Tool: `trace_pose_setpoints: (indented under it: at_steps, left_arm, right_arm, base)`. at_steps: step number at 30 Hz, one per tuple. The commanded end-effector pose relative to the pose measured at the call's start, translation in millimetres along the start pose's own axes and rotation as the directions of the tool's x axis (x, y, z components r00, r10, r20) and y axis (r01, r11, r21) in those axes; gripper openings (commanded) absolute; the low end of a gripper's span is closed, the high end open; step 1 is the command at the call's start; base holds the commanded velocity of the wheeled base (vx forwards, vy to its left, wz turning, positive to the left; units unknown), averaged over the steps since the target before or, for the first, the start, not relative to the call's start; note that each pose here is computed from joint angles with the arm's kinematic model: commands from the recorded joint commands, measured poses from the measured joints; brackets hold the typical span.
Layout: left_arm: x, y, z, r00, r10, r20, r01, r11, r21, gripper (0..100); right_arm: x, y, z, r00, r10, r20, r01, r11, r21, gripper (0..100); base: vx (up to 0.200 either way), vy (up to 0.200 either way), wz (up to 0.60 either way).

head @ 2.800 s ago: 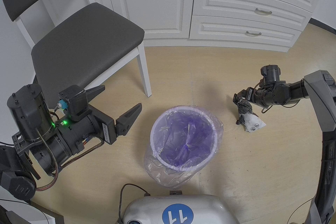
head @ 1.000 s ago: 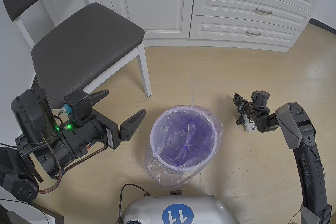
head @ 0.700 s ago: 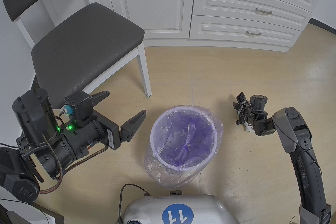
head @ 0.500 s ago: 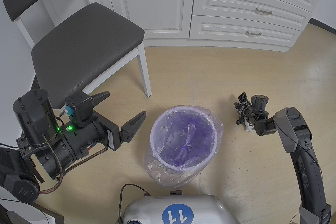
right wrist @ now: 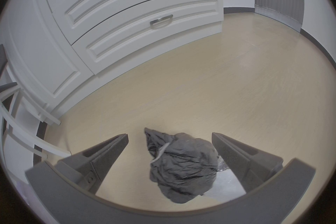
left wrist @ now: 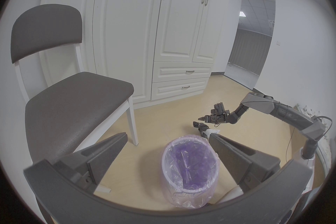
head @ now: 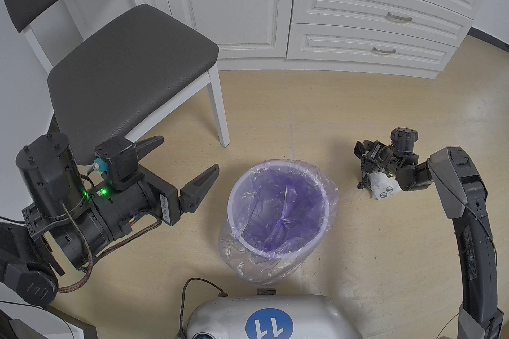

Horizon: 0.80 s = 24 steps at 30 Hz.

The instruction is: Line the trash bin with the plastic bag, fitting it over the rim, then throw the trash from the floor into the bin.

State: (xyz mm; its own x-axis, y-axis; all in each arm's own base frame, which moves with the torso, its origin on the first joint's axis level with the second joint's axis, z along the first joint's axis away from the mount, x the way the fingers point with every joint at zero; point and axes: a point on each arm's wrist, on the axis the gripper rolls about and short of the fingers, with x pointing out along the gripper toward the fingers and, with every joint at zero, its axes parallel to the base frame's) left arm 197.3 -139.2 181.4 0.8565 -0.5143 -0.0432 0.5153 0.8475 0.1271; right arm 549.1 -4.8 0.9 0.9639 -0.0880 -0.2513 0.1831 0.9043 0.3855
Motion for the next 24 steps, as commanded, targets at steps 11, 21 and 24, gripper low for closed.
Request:
trace_pose_setpoints:
  at_steps: [11, 21, 24]
  left_arm:
    - [1, 0, -2, 1.0, 0.0, -0.009, 0.0, 1.0, 0.001, 100]
    - [2, 0, -3, 1.0, 0.001, -0.014, -0.001, 1.0, 0.0, 100]
    - [1, 0, -3, 1.0, 0.001, -0.012, -0.001, 1.0, 0.0, 100]
  right_arm:
    - [23, -33, -57, 0.995, -0.043, -0.088, 0.041, 0.999, -0.016, 100]
    - [24, -31, -71, 0.993, -0.039, -0.111, 0.037, 0.999, -0.025, 100]
    - [24, -31, -72, 0.993, -0.04, -0.113, 0.037, 0.999, -0.025, 100]
  base:
    - [0.0, 0.0, 0.0]
    - [0.0, 0.0, 0.0]
    - [0.0, 0.0, 0.0]
